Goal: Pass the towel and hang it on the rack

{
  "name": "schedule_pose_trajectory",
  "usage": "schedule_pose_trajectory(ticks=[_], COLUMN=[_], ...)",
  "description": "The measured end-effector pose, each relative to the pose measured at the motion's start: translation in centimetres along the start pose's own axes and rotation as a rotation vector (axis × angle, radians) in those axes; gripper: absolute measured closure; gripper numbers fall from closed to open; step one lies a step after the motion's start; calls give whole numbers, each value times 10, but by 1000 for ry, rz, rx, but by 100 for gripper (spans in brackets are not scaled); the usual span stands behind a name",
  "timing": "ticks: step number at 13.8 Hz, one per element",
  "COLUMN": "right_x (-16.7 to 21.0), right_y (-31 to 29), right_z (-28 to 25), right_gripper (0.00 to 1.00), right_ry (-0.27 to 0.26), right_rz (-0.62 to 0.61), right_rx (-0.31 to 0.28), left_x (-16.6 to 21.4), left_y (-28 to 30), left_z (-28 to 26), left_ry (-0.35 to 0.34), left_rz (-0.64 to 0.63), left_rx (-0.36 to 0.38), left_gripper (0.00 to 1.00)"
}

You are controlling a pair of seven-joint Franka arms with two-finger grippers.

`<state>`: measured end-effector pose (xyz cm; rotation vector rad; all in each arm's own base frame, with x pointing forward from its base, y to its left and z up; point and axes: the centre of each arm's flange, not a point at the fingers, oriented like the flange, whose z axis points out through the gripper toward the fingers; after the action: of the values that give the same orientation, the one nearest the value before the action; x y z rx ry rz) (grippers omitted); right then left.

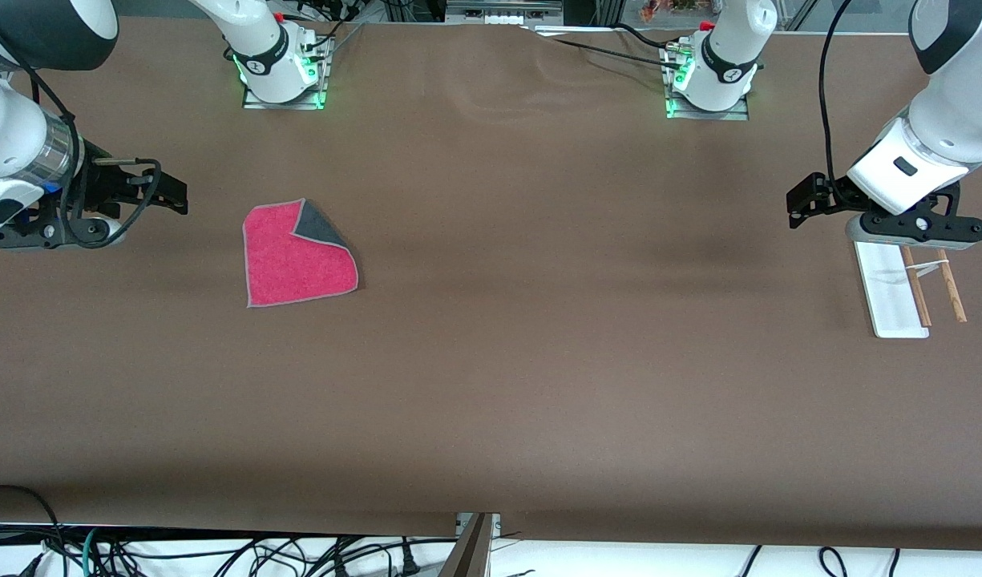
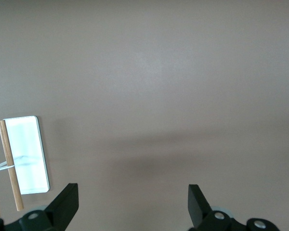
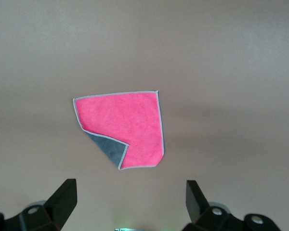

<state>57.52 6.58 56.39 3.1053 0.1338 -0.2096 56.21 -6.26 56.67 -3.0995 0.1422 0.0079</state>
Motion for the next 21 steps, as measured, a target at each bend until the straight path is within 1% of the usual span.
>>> schedule_pose_trajectory(ticks=[13, 21], right_x=[1, 3], right_y=[0, 0], right_z=[-1, -3], right_gripper=[0, 0], right_ry=[9, 27], right_rz=[0, 0], right_rx=[-1, -2], left_x=[0, 0], left_y=[1, 1], left_z=[0, 0], left_ry=[0, 0], left_rz=[2, 2], left_rx=[0, 0], left_gripper=[0, 0])
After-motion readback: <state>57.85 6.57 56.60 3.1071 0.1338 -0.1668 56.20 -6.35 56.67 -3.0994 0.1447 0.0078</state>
